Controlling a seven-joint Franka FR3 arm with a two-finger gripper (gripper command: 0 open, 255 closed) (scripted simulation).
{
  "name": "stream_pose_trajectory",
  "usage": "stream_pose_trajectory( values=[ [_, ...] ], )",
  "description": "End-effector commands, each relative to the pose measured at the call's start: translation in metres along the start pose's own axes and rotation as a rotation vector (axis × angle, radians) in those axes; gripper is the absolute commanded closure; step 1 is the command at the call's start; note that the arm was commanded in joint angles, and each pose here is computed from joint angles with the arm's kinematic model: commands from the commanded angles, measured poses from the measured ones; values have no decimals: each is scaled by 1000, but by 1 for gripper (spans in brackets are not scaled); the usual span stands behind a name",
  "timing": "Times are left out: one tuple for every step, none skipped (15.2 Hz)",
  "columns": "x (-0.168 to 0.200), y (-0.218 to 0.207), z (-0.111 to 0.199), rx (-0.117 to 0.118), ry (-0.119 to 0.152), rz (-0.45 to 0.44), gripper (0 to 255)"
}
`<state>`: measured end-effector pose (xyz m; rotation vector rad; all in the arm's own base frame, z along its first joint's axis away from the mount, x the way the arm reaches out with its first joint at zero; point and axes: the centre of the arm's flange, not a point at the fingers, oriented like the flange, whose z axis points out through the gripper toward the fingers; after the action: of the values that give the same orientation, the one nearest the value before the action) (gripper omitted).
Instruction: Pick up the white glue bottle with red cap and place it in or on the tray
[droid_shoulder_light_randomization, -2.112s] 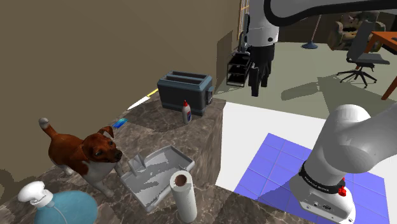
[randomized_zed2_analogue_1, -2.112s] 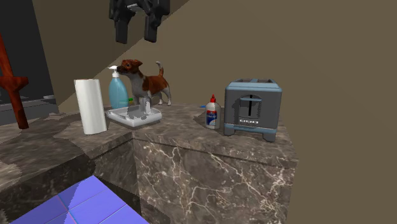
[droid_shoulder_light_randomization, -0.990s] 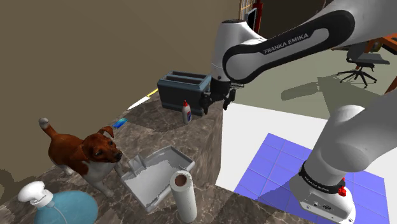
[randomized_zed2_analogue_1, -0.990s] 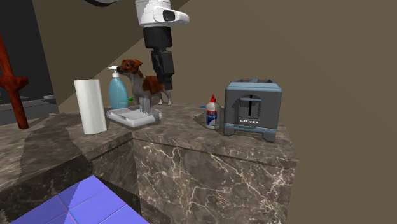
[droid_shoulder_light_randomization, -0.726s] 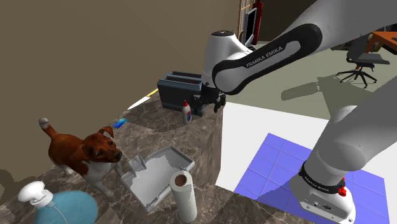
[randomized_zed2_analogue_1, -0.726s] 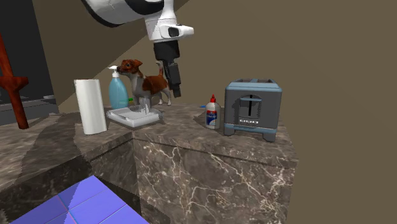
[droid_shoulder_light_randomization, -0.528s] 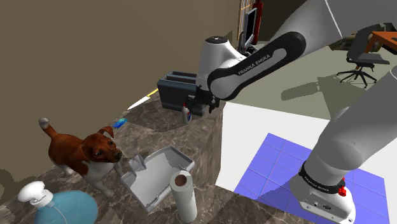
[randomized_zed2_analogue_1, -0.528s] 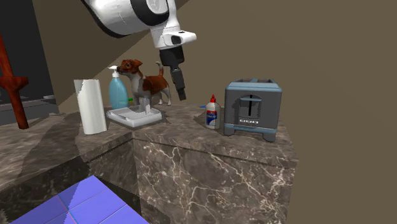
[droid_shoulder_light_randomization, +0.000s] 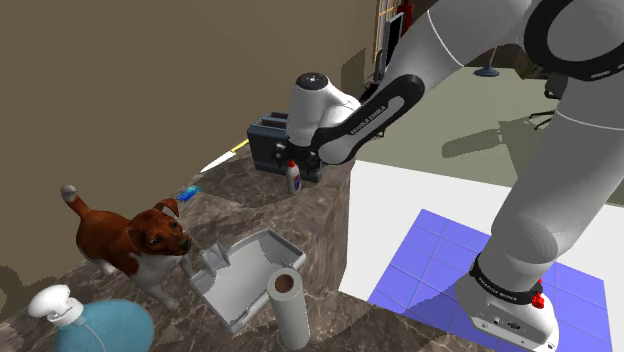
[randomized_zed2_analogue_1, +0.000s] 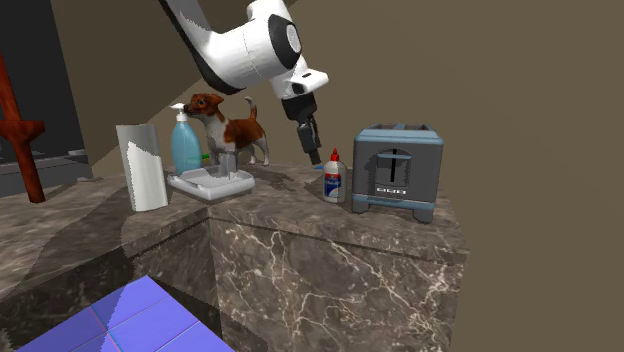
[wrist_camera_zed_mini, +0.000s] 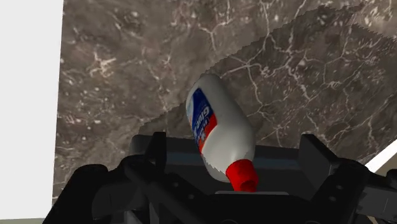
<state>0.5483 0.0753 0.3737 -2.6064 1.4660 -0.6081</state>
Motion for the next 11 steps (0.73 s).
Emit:
stream_pose_trajectory(
  values=[
    [3, -6, 12, 5, 17, 31, 0],
    [3, -6, 17, 5, 17, 31, 0],
    [3, -6, 22, 5, 17, 31, 0],
    [3, -6, 28, 5, 17, 31, 0],
    [3, -6, 33, 5, 17, 31, 0],
    [4, -6, 38, 5, 17, 31, 0],
    [4, -6, 43, 5, 17, 31, 0],
    [4, -6, 46, 5, 17, 31, 0],
    [4, -6, 46, 5, 17, 31, 0],
    [4, -6, 46, 5, 17, 31, 0],
    [4, -6, 46, 5, 17, 31, 0]
  ],
)
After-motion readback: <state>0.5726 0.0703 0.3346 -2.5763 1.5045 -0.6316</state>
